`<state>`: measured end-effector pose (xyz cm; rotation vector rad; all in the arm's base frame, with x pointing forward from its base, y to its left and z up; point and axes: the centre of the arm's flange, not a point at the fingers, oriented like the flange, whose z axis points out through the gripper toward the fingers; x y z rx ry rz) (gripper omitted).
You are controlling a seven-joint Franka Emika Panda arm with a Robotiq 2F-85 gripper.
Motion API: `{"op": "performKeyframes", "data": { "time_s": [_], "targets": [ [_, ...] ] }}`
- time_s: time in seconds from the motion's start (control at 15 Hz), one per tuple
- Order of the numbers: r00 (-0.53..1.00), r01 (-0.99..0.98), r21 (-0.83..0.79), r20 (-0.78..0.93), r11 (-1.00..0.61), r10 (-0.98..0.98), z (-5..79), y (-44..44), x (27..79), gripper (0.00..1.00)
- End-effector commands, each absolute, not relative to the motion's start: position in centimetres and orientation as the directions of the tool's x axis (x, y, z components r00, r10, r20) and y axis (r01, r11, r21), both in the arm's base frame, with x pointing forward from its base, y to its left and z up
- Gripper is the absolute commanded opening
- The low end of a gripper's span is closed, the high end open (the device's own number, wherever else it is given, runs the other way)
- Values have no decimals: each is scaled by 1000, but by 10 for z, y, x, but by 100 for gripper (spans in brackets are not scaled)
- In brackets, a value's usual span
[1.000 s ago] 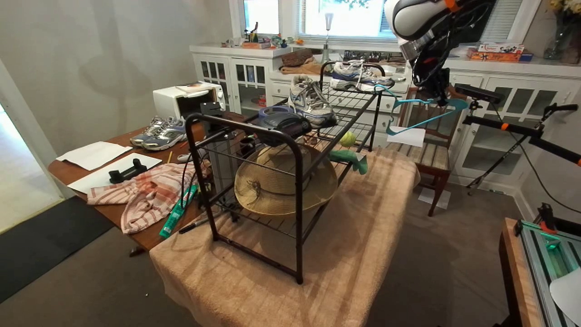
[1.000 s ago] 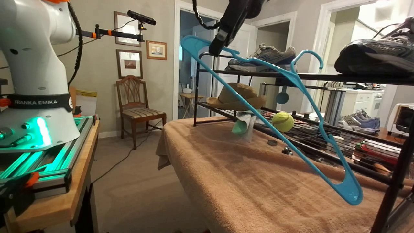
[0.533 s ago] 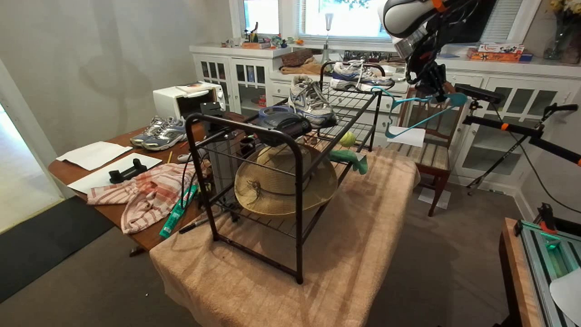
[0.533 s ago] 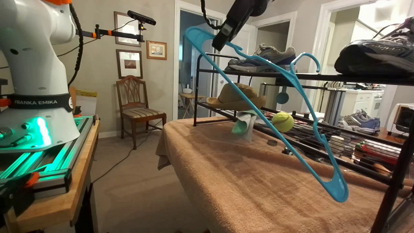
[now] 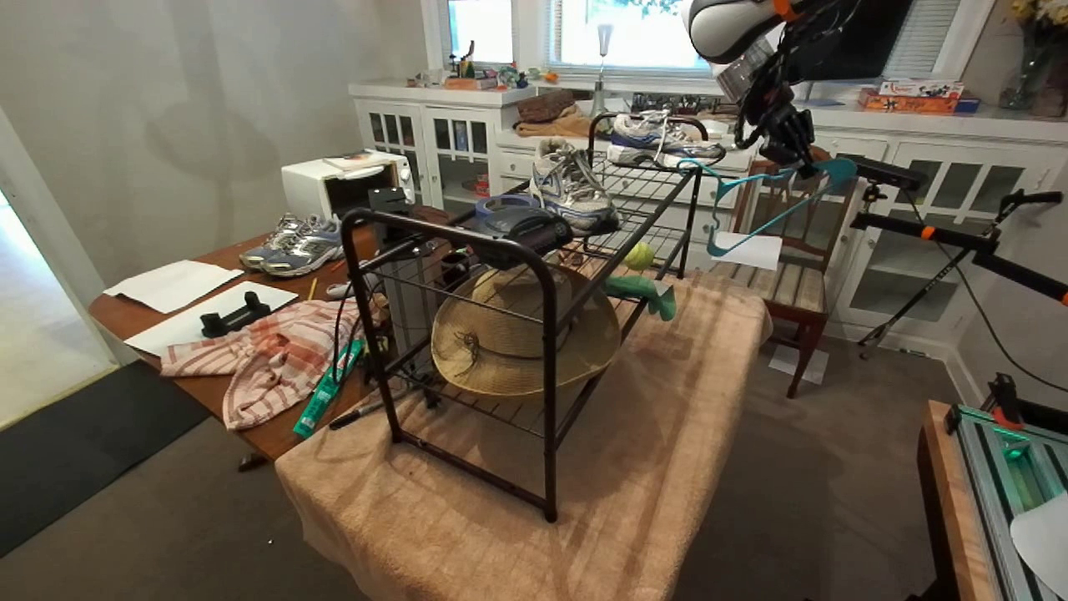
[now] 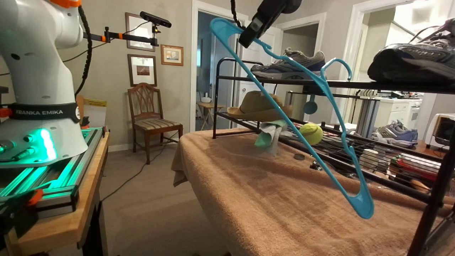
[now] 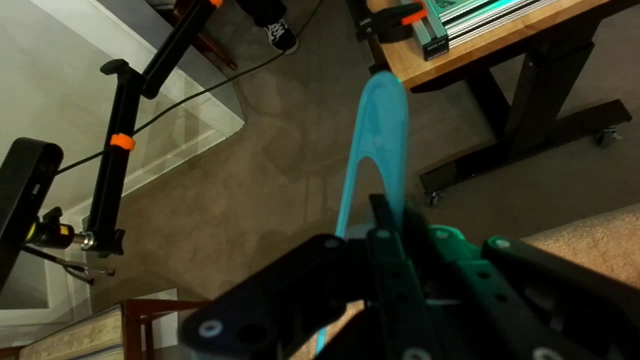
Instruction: Hang the clothing hanger on the rack
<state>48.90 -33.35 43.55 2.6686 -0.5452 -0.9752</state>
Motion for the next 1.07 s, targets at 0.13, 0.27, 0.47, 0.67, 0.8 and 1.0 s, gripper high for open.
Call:
{"op": "performKeyframes", "data": {
  "time_s": [0.13, 0.27, 0.47, 0.67, 0.8, 1.0],
  "targets": [
    [665, -242, 314, -635, -918, -393, 437, -350, 502, 2],
    [655, -240, 308, -648, -921, -388, 436, -354, 503, 2],
    [656, -254, 300, -645, -920, -392, 436, -359, 505, 2],
    [658, -253, 290, -648, -923, -384, 439, -363, 511, 2],
    [657, -249, 285, -653, -926, -377, 440, -365, 516, 2],
    [645, -233, 279, -672, -932, -363, 438, -364, 522, 2]
  ]
}}
